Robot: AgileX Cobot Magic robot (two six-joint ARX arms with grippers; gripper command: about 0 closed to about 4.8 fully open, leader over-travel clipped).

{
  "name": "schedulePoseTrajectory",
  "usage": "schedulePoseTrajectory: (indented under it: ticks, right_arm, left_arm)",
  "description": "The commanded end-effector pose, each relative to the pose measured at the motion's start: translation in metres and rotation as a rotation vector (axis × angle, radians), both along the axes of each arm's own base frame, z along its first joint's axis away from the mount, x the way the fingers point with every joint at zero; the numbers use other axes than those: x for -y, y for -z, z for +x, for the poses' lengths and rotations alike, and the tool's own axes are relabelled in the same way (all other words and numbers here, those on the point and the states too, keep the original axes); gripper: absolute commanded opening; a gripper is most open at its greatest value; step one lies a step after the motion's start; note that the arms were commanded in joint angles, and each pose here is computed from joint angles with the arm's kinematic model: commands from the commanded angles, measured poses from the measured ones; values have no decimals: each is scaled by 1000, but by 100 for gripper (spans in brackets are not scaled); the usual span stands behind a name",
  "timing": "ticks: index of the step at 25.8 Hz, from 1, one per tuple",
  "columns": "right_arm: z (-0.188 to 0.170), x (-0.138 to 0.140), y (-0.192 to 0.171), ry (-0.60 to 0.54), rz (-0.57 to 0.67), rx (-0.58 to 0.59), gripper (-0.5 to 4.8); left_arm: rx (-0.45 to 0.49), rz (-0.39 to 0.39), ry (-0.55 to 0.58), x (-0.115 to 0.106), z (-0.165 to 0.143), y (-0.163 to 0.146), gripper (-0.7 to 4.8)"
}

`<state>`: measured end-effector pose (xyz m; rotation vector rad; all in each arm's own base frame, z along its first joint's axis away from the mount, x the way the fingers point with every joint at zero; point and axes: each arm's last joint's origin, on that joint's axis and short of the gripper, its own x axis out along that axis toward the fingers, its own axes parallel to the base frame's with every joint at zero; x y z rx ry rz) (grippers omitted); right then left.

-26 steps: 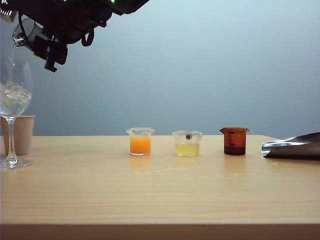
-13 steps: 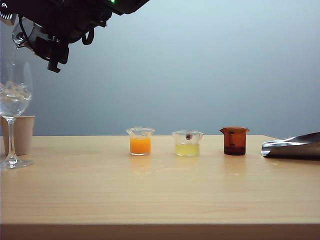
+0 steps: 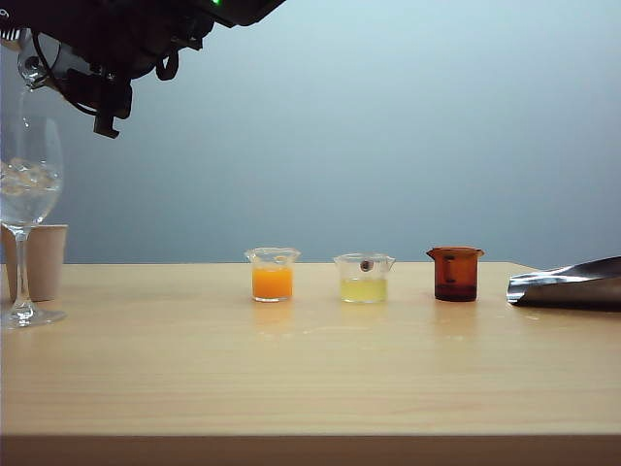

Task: Pick up the first measuring cup from the left, pour the coconut rum inside into the goblet, and finally put the measuring cup back in its original place.

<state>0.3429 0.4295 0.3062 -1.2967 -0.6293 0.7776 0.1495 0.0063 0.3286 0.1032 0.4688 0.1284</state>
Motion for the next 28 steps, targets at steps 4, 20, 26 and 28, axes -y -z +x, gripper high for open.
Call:
schedulePoseTrajectory:
  ticks: [4, 20, 26, 28]
  right_arm:
    - [-2, 0, -10, 6, 9, 82, 165]
    - [-2, 0, -12, 9, -65, 211, 165]
    - [-2, 0, -12, 11, -100, 260, 165]
    - [-2, 0, -12, 11, -98, 262, 165]
  left_arm:
    - [14, 2, 0, 0, 0, -2, 4]
    - [15, 2, 0, 0, 0, -2, 4]
    - [15, 2, -1, 0, 0, -2, 4]
    - [15, 2, 0, 0, 0, -2, 4]
